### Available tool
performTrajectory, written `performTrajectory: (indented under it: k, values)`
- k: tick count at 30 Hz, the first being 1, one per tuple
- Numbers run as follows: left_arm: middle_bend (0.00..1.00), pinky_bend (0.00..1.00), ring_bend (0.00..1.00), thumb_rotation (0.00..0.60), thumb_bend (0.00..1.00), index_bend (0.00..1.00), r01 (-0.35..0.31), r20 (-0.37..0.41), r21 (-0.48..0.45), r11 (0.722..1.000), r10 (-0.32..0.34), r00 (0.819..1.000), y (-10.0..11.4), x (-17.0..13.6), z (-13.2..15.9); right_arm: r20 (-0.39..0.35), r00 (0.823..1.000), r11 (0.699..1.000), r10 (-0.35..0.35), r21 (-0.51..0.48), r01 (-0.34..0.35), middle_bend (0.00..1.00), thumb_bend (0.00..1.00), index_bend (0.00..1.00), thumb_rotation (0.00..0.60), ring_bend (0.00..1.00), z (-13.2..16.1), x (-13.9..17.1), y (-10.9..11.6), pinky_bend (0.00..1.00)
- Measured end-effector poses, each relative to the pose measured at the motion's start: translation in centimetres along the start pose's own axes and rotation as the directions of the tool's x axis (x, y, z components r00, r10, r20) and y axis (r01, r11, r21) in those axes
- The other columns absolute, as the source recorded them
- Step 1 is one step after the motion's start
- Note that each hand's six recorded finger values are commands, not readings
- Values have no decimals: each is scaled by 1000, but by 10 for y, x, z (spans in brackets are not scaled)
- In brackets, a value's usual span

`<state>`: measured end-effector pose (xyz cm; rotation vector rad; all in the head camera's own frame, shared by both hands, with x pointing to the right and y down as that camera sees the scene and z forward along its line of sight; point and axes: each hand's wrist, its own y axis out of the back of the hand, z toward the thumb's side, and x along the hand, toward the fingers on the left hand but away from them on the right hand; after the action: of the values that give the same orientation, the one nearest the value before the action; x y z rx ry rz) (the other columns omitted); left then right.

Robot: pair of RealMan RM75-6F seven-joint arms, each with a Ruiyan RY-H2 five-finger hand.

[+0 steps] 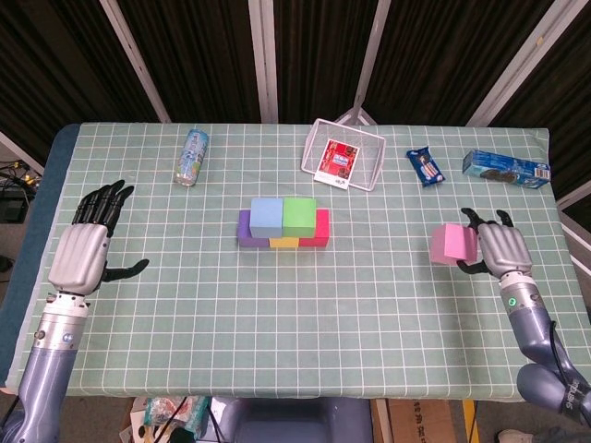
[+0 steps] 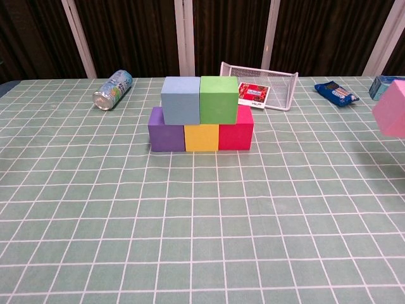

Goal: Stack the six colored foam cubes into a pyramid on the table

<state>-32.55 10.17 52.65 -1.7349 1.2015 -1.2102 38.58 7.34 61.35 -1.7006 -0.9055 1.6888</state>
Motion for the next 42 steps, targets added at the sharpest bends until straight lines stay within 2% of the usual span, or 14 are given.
performTrajectory:
  k: [8,14,20,24,34,36,42]
  values:
    - [7,52,0,600,63,0,-1,12,2,1000,1,1000,3,-1,2,-136,987,988,-86,113,101,405,321,126,600,305,62,4,82,0]
    - [7,52,0,600,63,0,10,10,-1,1000,-10,1000,3,0,0,-212,975,982,-65,161,100,405,321,126,600,306,115,2,104,0]
    - [7,48,0,600,63,0,9,0,-27,1000,-9,1000,10,0,-5,-264,964,975,-30,203,86,405,320,126,600,305,165,-3,105,0]
    - [7,40,0,600,63,0,16,-4,-40,999,-16,1000,12,0,-7,-233,973,983,8,180,35,405,321,126,600,305,182,-9,94,0]
    - [7,40,0,600,63,0,25,-18,-78,997,-27,999,18,-2,-15,-120,988,995,101,4,-102,405,320,126,600,305,245,-22,73,0]
    - [7,40,0,600,63,0,25,-20,-83,996,-26,999,20,-3,-17,-109,988,994,106,-26,-109,405,321,126,600,306,262,-24,71,0]
    - [7,39,0,600,63,0,19,-24,-89,996,-22,999,24,-4,-21,-103,988,990,111,-76,-119,405,320,126,600,305,284,-27,69,0]
